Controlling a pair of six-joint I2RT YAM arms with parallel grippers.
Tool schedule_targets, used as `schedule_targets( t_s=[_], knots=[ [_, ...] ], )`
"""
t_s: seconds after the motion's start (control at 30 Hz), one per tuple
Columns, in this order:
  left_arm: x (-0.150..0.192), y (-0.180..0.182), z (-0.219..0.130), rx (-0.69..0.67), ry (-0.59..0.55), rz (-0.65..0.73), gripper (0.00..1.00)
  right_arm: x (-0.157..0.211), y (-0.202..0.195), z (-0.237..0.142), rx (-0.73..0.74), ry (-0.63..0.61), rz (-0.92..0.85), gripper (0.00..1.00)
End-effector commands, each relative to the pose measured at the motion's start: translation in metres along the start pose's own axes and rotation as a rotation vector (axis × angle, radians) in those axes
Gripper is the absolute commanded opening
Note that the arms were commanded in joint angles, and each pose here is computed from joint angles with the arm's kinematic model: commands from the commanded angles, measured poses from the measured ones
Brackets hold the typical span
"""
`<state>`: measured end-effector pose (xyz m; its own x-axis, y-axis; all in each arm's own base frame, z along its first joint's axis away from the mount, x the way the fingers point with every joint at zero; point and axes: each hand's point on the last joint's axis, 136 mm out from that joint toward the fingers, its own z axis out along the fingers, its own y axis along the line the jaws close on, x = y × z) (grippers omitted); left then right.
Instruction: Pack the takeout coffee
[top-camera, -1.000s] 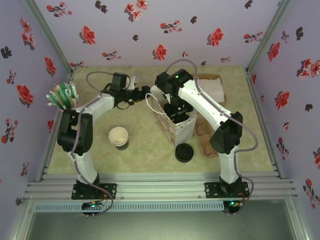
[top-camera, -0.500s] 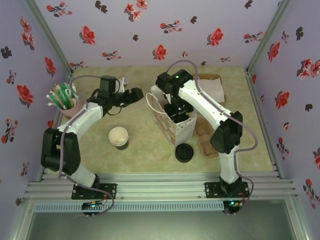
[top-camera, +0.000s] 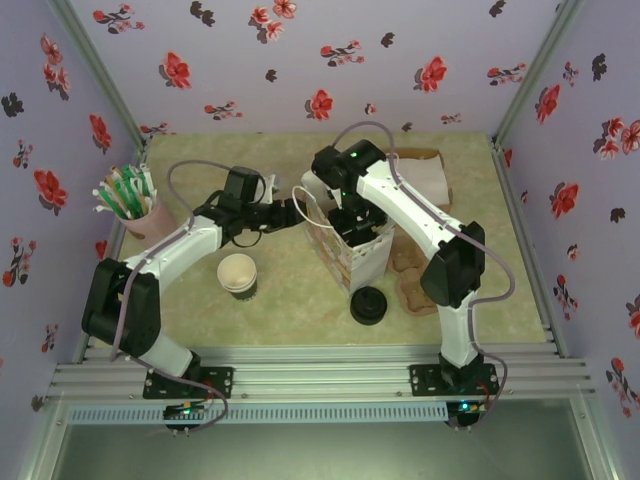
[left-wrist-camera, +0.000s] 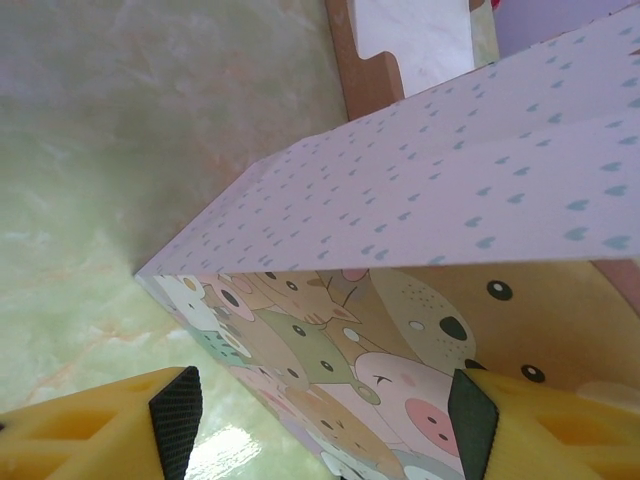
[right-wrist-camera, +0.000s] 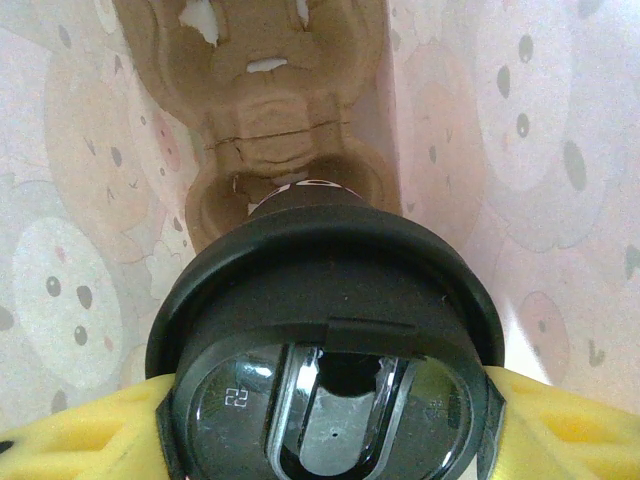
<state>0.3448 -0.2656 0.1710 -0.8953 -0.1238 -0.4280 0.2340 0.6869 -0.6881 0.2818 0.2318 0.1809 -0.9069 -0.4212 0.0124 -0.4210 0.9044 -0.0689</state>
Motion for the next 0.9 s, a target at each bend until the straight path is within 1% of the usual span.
schedule_targets(
  t_s=[0.0, 0.87],
  knots=[
    [-0.0021, 0.0010, -0.0006, -0.014, -0.013, 0.011, 0.69, 0.0049, -0.0033, -0.0026, -0.001, 0.010, -0.010, 0.66],
    [-0.0061, -0.0027, -0.0020, -0.015, -0.021, 0.022, 0.69, 0.0070, -0.0003, -0.0012, -0.016, 0.027, -0.014, 0.66]
  ],
)
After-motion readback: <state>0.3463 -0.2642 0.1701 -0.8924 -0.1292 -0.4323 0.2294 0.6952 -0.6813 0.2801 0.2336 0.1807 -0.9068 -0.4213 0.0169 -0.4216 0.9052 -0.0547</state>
